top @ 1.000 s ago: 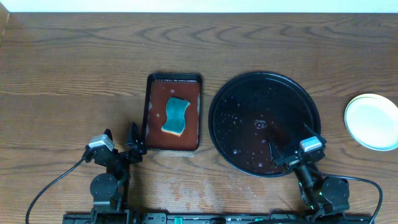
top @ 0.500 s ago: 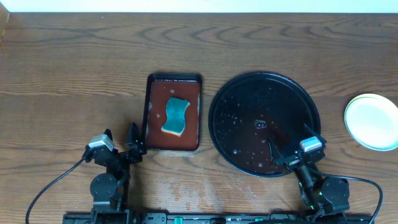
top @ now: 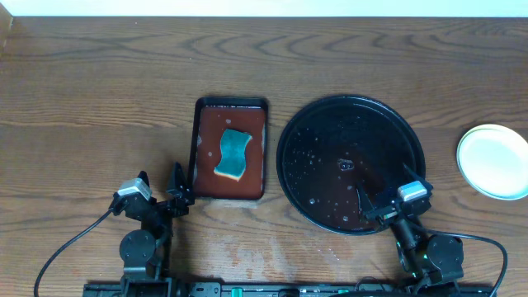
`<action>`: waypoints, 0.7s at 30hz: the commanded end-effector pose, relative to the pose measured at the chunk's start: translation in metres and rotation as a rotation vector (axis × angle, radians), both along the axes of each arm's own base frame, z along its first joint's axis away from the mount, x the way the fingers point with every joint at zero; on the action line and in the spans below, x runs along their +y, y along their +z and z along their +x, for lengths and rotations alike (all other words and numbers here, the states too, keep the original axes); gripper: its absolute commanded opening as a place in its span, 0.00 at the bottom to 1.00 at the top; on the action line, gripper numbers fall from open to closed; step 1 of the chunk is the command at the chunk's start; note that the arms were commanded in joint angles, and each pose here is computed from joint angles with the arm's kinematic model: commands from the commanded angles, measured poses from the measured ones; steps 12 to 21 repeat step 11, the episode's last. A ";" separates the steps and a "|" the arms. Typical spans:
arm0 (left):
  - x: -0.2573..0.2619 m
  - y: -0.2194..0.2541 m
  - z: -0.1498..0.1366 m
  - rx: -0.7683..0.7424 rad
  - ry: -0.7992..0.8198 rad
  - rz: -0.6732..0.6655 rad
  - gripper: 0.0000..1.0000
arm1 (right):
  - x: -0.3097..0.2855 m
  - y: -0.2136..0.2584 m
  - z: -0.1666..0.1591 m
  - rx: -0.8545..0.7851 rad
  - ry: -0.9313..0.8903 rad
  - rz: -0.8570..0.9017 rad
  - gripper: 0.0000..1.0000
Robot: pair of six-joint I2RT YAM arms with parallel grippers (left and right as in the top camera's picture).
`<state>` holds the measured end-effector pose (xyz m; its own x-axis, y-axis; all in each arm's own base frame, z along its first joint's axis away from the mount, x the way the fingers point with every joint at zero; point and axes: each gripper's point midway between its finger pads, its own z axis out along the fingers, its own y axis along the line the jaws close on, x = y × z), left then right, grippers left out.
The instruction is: Clean dirty plates on tray and stack at the side
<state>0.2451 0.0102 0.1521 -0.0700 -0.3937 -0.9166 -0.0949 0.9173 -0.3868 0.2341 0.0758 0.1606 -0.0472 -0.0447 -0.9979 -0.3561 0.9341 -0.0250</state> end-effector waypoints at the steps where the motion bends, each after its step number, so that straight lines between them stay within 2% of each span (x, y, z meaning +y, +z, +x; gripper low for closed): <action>1: 0.005 -0.016 -0.002 0.055 0.027 0.019 0.84 | -0.003 -0.001 0.001 -0.004 -0.013 -0.011 0.99; 21: 0.005 -0.016 -0.002 0.055 0.027 0.019 0.84 | -0.003 -0.001 0.001 -0.004 -0.013 -0.011 0.99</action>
